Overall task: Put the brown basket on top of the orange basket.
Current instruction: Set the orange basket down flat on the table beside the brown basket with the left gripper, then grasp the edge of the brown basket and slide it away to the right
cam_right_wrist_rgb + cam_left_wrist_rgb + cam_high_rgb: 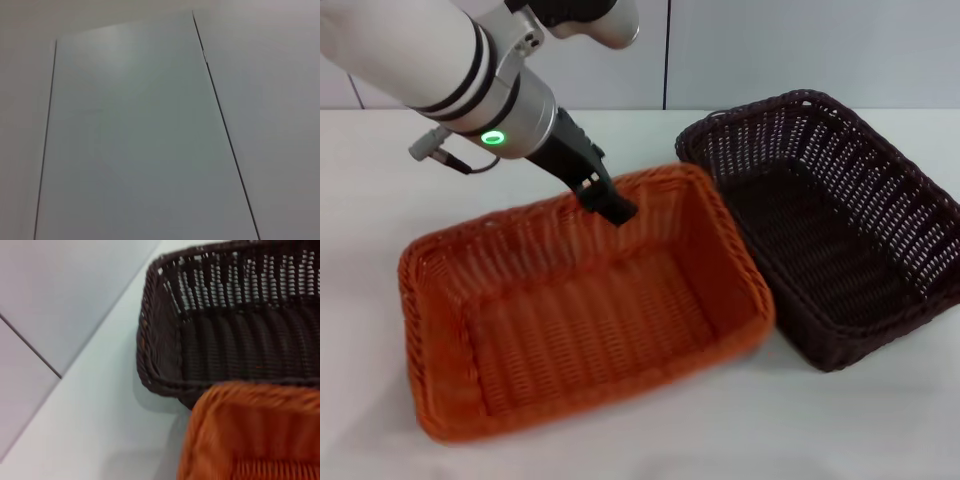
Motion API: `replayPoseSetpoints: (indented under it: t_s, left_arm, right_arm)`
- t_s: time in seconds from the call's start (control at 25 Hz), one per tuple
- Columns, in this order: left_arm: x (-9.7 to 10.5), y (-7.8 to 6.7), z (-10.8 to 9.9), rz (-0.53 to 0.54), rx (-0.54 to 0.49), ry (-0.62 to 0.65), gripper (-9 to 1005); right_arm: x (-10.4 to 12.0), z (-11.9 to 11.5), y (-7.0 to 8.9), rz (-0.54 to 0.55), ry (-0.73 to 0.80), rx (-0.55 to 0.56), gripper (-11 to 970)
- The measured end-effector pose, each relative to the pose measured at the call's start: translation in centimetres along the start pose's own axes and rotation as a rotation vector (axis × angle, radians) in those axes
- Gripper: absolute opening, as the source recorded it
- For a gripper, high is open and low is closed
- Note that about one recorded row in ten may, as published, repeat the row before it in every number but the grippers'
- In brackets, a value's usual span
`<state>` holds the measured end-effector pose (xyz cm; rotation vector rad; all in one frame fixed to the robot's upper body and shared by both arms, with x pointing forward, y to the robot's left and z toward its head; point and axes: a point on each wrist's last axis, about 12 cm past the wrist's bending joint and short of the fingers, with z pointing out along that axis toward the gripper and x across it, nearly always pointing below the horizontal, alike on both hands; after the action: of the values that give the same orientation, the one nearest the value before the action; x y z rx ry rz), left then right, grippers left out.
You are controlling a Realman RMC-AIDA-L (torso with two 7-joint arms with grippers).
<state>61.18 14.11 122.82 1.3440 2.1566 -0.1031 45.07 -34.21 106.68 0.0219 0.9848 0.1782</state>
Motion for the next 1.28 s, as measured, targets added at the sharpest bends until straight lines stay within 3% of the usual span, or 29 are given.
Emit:
replayPoseSetpoints:
  t_s: [0.24,0.36,0.64,0.84,0.96,1.12,1.16,1.2,1.24,1.28]
  left_arm:
    - [-0.6,0.0,-1.4,0.018,-0.043,-0.057,787]
    - [-0.7,0.4,-2.7,0.003,-0.117,-0.150,787]
    - [1.7,1.6,-5.9,-0.130,-0.445,-0.538,786]
    - [5.4,0.2,-7.4,-0.183,-0.791,-0.889,786]
    - [8.4,-0.4,-7.0,-0.237,-0.936,-0.978,785]
    - [13.0,-1.5,-4.2,-0.386,-1.014,-1.063,785]
    - [14.6,-2.1,-3.2,-0.437,-1.030,-1.111,785]
    - [17.8,-3.3,-1.2,-0.503,-1.042,-1.182,785]
    - [17.8,-3.3,-1.2,-0.503,-1.042,-1.182,785]
    - [20.4,-4.1,-0.2,-0.536,-1.046,-1.240,785]
  right_arm:
    - [-0.1,-0.1,0.0,-0.001,-0.003,0.001,817]
    - [-0.1,-0.2,-0.1,-0.003,-0.008,0.008,817]
    - [-0.3,-0.2,-0.3,-0.010,-0.018,0.025,816]
    - [-0.2,-0.1,-0.3,-0.011,-0.017,0.026,816]
    - [-0.2,0.0,-0.3,-0.010,-0.014,0.026,817]
    - [-0.1,0.2,-0.3,-0.009,-0.013,0.025,817]
    - [-0.1,0.2,-0.3,-0.008,-0.012,0.025,817]
    - [0.0,0.4,-0.3,-0.006,-0.011,0.023,817]
    - [0.0,0.4,-0.3,-0.006,-0.011,0.023,817]
    - [0.1,0.6,-0.2,-0.005,-0.012,0.021,817]
